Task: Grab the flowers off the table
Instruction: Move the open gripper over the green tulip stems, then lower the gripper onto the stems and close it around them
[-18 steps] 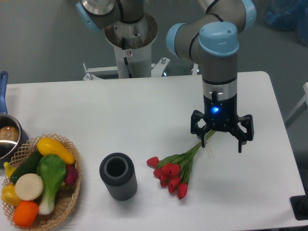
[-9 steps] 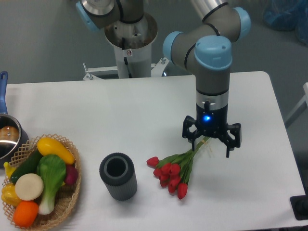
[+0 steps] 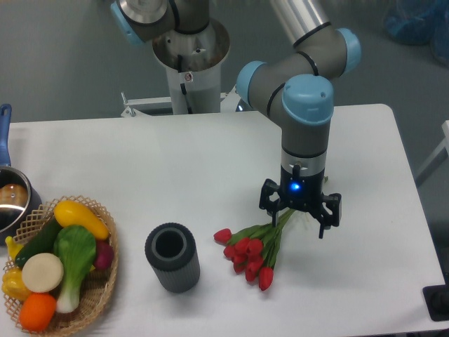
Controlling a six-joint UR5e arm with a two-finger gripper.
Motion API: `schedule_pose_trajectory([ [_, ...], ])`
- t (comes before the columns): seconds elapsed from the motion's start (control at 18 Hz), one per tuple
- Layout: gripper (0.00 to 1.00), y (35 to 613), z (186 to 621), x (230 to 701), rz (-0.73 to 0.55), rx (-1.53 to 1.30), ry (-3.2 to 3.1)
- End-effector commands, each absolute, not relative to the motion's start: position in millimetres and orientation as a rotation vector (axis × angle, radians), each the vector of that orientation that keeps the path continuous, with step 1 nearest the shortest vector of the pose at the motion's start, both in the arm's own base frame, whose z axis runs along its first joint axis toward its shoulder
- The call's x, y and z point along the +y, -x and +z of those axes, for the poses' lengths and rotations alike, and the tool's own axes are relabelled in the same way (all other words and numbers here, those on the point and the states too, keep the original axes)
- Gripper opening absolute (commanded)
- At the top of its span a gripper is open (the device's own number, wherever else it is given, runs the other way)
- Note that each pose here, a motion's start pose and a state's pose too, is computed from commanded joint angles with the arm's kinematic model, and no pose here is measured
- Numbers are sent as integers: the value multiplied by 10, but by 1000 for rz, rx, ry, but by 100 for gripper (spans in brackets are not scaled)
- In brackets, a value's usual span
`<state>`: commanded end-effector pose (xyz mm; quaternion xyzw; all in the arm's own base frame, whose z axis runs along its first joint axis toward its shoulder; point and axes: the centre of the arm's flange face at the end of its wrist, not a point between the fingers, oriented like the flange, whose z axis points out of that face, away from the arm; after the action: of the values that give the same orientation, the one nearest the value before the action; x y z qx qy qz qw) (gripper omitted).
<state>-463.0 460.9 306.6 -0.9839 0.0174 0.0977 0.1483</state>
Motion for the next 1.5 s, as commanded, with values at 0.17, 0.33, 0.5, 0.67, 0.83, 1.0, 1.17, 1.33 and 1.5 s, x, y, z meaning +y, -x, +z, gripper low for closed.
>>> schedule_pose_trajectory([
  [0.17,100,4613,2828,4421,253,245,2864],
  [0.33,100,4624,2664,4243,222,317,2883],
  [0.5,100,4605,2553,4158,192,318,2897],
  [0.67,100,4611,2451,4159,173,316,2915],
  [0.83,100,4681,2412,4188,176,343,2912],
  [1.0,100,4658,2334,4156,156,371,2916],
  [1.17,100,4664,2200,4105,127,386,2927],
  [1.33,100,4683,2186,4105,127,381,2927],
  [1.5,100,4672,2132,4125,111,385,2926],
])
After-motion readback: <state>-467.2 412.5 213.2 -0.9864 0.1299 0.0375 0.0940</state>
